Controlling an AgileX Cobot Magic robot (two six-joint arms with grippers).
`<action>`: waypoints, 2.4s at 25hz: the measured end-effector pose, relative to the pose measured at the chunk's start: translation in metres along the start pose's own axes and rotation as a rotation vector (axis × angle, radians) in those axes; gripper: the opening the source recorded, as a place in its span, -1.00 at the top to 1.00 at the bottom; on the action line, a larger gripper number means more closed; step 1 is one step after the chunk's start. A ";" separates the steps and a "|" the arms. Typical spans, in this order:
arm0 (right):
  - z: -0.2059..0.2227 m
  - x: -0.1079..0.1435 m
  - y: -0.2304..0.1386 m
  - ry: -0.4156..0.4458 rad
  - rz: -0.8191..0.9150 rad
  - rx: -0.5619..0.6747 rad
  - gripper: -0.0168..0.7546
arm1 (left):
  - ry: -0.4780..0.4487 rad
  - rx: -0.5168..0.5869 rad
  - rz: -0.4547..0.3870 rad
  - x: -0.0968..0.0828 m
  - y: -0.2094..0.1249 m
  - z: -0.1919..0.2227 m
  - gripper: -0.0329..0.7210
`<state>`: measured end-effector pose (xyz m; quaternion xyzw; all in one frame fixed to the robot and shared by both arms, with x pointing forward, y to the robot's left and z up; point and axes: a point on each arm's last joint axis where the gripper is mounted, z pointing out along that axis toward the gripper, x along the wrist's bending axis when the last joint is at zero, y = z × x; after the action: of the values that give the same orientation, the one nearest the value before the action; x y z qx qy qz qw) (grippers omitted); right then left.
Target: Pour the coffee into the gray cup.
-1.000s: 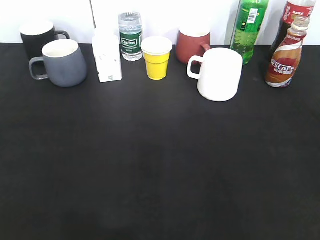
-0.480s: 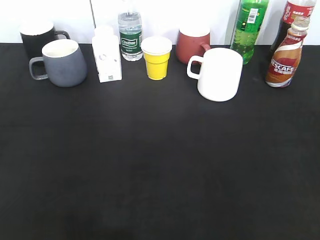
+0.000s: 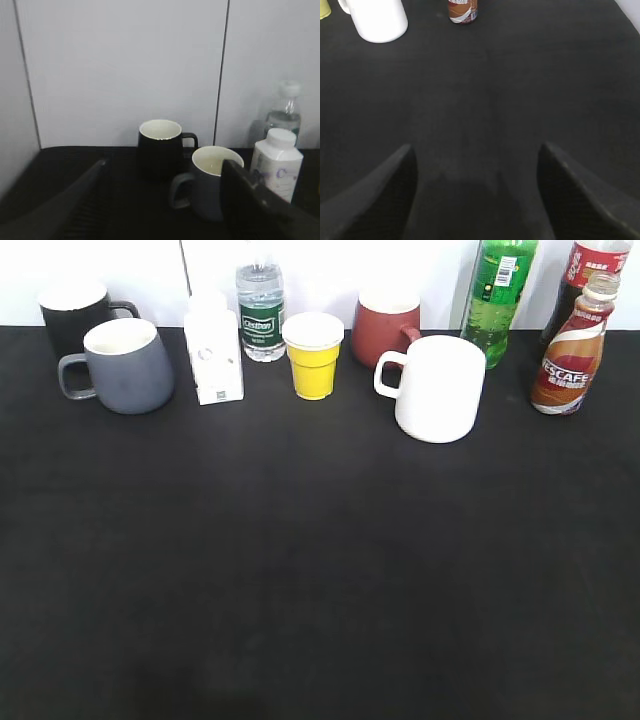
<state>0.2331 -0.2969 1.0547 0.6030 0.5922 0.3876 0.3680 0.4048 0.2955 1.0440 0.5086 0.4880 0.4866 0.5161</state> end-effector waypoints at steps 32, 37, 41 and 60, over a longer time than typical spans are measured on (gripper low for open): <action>0.000 0.000 0.000 0.000 0.000 0.000 -0.55 | -0.163 0.203 -0.001 -0.007 -0.122 0.196 0.79; 0.000 0.000 0.000 0.000 0.000 -0.001 -0.55 | -0.391 0.074 0.119 -0.030 -0.079 0.116 0.79; 0.000 0.000 0.000 0.000 0.000 0.000 -0.55 | -0.465 -0.002 0.158 -0.038 -0.058 0.069 0.79; 0.320 -0.001 0.029 0.068 -0.005 -0.408 -0.70 | -0.521 -0.001 0.168 -0.043 -0.056 0.059 0.79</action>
<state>0.5348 -0.2934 0.9431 0.5011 0.5148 0.5187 0.4635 0.4621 0.2496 0.9884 0.6550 0.2946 0.3809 0.5823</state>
